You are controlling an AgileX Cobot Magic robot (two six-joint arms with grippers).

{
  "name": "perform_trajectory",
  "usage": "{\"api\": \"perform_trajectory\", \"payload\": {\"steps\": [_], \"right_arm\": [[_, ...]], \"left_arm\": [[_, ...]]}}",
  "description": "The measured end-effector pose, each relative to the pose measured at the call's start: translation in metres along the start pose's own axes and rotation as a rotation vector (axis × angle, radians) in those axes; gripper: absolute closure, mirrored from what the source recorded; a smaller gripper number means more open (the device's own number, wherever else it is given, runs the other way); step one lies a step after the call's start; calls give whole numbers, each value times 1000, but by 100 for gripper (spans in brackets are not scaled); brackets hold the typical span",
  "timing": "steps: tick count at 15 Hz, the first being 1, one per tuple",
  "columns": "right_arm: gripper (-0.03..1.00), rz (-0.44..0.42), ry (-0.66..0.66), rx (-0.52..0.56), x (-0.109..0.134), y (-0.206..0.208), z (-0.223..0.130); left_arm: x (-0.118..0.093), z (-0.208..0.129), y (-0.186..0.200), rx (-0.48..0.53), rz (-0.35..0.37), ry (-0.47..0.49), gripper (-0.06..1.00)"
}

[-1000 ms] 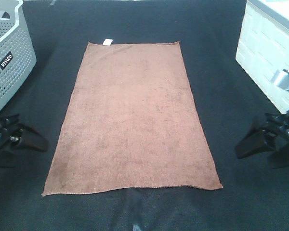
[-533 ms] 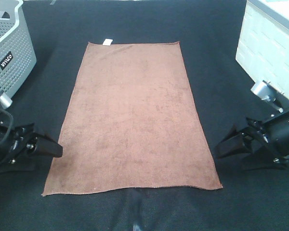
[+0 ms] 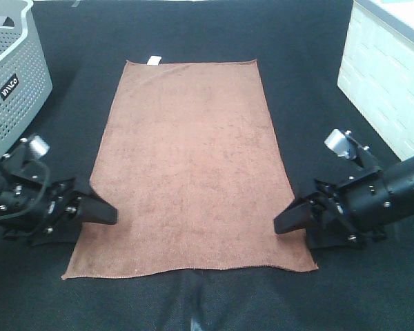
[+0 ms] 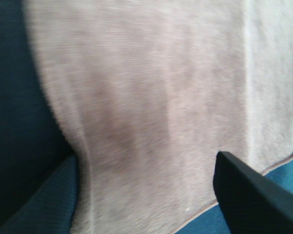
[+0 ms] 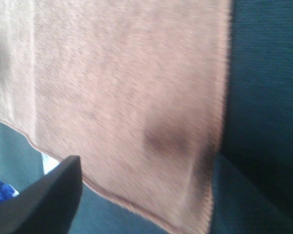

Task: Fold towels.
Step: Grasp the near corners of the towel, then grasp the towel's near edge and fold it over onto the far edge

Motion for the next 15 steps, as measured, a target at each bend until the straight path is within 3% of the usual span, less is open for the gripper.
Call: {"api": "perform_trajectory", "payload": {"steps": [3,5,7,8,15], "right_arm": [[37,2,-4,1,1,-6,1],[54,-20,-10,2,-3,-8,1],[81,-56,-18,0,-9,-9,1],[96,-60,-38,5,-10,-10,0],[97,-100,-58,30,3,11,-5]], "left_arm": [[-5,-2,-6,4,8,-6,27],[1,0,-8,-9,49,20,53],[5,-1,-10,-6,71,24,84],[6,-1,-10,-4,72,20,94],[-6,-6,14,26,108,-46,94]]}}
Point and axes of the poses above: a point on each arm's last joint axis where the gripper is mounted, y pointing back along that axis away from the gripper, x along the wrist's bending axis when the last joint is at zero, z = x × y, the point moved 4 cm from there along -y, pointing out along that axis toward the gripper, and after that the axes turned 9 degrees about y, right-handed, at the moved point
